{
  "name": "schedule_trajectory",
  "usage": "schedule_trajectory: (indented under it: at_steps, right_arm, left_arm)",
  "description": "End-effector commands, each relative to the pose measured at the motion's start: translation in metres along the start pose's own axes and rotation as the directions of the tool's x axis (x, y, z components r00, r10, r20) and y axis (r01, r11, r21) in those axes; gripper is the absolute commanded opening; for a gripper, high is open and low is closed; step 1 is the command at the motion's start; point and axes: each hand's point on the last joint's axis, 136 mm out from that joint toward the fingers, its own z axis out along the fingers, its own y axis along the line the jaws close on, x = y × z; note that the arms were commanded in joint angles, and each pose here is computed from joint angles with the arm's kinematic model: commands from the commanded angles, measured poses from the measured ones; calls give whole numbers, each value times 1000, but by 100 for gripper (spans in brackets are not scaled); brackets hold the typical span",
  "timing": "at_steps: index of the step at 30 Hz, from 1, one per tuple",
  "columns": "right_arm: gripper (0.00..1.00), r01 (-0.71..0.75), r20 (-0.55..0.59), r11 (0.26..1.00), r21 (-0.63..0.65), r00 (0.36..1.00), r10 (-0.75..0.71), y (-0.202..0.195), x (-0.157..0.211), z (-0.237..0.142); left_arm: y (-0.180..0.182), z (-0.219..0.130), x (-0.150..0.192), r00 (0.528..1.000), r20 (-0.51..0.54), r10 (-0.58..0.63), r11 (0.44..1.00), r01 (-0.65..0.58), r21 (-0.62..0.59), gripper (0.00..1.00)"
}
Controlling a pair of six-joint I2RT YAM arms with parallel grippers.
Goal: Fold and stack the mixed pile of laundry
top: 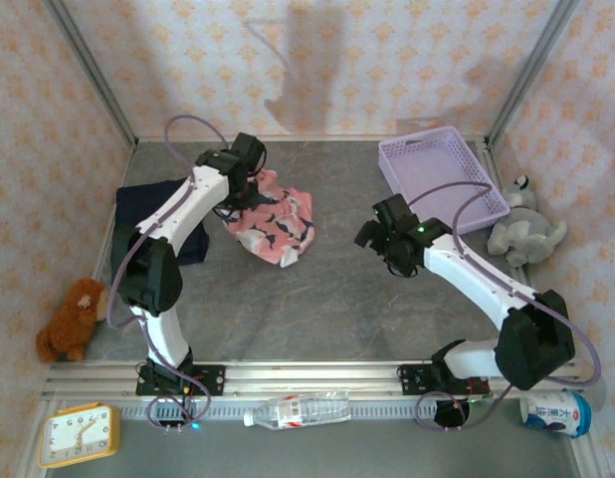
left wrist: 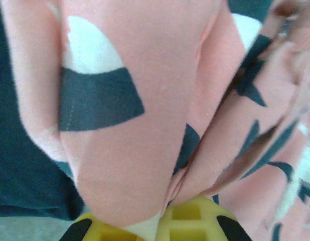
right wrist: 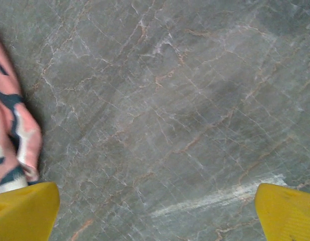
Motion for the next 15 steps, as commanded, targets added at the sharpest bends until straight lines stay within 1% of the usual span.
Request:
schedule_trajectory:
  at_steps: [1, 4, 6, 10, 15]
  right_arm:
    - [100, 29, 30, 999, 30, 999, -29, 6, -14, -3]
    - [100, 47, 17, 998, 34, 999, -47, 12, -16, 0]
    - [100, 56, 9, 998, 39, 998, -57, 16, -18, 4]
    - [100, 65, -9, 997, 48, 998, -65, 21, -19, 12]
    - [100, 66, -21, 996, 52, 998, -65, 25, -19, 19]
  left_arm:
    - [42, -22, -8, 999, 23, 26, 991, -23, -135, 0]
    - [63, -25, -13, 999, 31, 28, 982, -21, -190, 0]
    - [73, -26, -16, 999, 32, 26, 979, -19, -205, 0]
    - [91, -35, -21, 999, 49, -11, 977, 21, -210, 0]
    - [108, -59, -32, 994, 102, -33, 976, 54, -213, 0]
